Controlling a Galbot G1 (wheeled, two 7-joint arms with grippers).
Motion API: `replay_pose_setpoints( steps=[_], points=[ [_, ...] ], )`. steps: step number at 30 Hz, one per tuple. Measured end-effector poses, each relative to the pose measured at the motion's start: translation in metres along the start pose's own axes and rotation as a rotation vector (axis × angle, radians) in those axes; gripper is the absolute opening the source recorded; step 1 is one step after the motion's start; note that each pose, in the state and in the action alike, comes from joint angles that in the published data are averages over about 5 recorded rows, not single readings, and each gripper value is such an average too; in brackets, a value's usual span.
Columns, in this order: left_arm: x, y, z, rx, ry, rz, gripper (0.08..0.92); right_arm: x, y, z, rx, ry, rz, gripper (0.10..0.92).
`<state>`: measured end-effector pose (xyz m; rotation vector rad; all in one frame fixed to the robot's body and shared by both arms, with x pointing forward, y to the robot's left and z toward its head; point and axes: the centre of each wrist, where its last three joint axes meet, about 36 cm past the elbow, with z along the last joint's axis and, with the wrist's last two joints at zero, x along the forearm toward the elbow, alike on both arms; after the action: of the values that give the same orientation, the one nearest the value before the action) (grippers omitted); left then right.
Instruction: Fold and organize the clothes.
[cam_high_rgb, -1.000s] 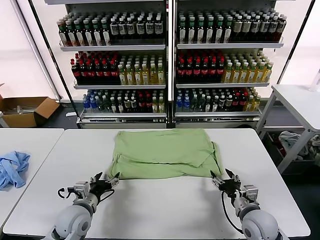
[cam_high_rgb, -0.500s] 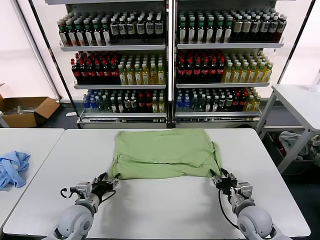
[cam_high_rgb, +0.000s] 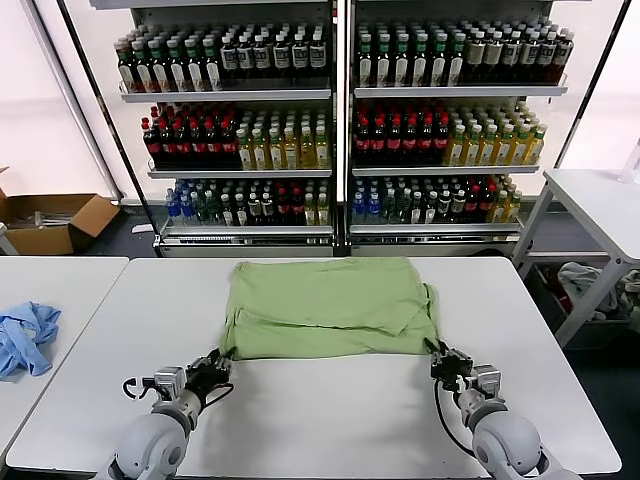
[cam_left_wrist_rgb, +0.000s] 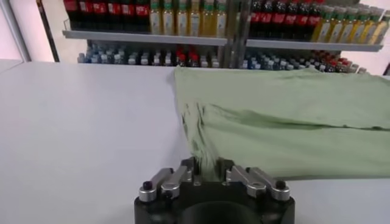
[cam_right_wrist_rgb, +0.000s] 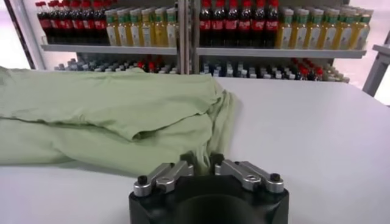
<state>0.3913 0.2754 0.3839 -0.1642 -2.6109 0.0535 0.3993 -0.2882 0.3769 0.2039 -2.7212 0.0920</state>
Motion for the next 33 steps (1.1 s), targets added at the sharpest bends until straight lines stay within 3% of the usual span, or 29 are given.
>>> replay_pose_setpoints(
  steps=[5,8,20,33],
  points=[
    [0.003,0.0,0.0,-0.014,-0.015,0.0,0.121,0.006,-0.002,-0.003,0.016,-0.008,0.002,0.134],
    [0.006,0.001,-0.001,-0.022,-0.022,-0.005,0.083,0.012,-0.003,-0.006,0.028,-0.014,0.001,0.134],
    [0.033,0.001,-0.003,-0.084,-0.011,-0.05,0.081,0.057,0.004,-0.015,0.107,-0.018,-0.031,0.134],
    [0.094,-0.018,0.011,-0.164,0.024,-0.136,0.081,0.132,0.035,0.011,0.178,0.027,-0.057,0.134]
  ],
)
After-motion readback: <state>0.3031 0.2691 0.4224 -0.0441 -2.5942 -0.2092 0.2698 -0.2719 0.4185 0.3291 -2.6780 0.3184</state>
